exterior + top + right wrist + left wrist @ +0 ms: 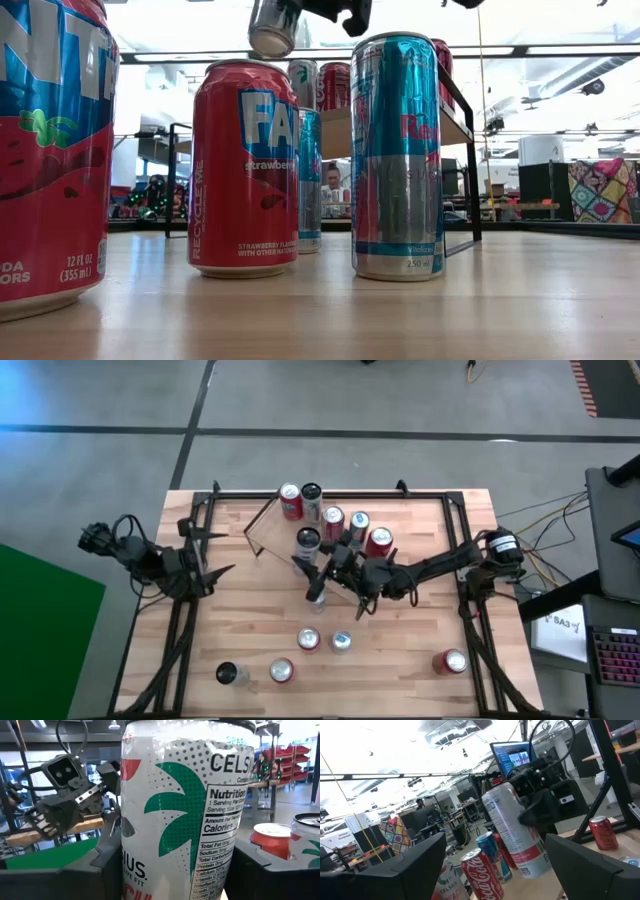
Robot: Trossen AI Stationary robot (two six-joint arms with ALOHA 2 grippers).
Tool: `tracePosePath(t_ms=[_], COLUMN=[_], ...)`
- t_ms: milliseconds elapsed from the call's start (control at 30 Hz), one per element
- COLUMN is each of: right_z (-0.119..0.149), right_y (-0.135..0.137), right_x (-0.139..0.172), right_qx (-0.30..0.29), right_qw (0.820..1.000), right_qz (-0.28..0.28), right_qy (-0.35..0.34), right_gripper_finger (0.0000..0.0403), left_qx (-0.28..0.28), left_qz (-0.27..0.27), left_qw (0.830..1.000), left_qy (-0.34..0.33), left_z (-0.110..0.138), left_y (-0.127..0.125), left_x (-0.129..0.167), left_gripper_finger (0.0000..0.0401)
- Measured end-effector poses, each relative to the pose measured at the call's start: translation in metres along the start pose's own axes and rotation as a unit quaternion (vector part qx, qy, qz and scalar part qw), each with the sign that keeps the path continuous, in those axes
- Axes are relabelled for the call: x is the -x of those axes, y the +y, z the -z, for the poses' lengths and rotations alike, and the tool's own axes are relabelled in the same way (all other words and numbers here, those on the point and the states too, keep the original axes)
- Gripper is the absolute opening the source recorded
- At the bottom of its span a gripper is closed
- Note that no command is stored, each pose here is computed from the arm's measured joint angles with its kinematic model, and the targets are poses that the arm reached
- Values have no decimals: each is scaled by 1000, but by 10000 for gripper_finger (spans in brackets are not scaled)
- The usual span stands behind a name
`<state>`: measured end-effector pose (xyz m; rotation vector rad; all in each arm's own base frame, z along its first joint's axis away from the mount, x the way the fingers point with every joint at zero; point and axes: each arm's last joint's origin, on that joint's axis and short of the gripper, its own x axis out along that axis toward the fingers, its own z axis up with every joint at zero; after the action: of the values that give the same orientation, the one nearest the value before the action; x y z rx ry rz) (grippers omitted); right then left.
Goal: Place canned beverage on shelf
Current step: Put the white/pink soda can on the shelf, align with the other white pink soda can
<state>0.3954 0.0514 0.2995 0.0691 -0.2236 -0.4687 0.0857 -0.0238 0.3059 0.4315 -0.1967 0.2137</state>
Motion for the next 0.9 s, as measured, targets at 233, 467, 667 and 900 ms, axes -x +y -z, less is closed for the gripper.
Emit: tracePosePath(t_ms=[233, 467, 667, 900], right_z=[8, 23, 26, 23], right_y=[0, 12, 28, 35], right_x=[-4, -17, -30, -35], right_qx=[16, 53, 105, 124], right_qw=[999, 997, 991, 981], right_qz=[34, 47, 86, 141], right_qy=[1, 11, 13, 40], right_gripper_finger=[231, 231, 231, 231], left_qx=[-4, -11, -14, -17], left_qz=[1, 3, 5, 8], left_qw=[1000, 1000, 1000, 1000], left_qy=[1, 3, 6, 10], left_z=[0, 1, 1, 2], left_y=[0, -1, -2, -2], left_x=[0, -1, -1, -1], left_gripper_finger=[326, 326, 326, 326])
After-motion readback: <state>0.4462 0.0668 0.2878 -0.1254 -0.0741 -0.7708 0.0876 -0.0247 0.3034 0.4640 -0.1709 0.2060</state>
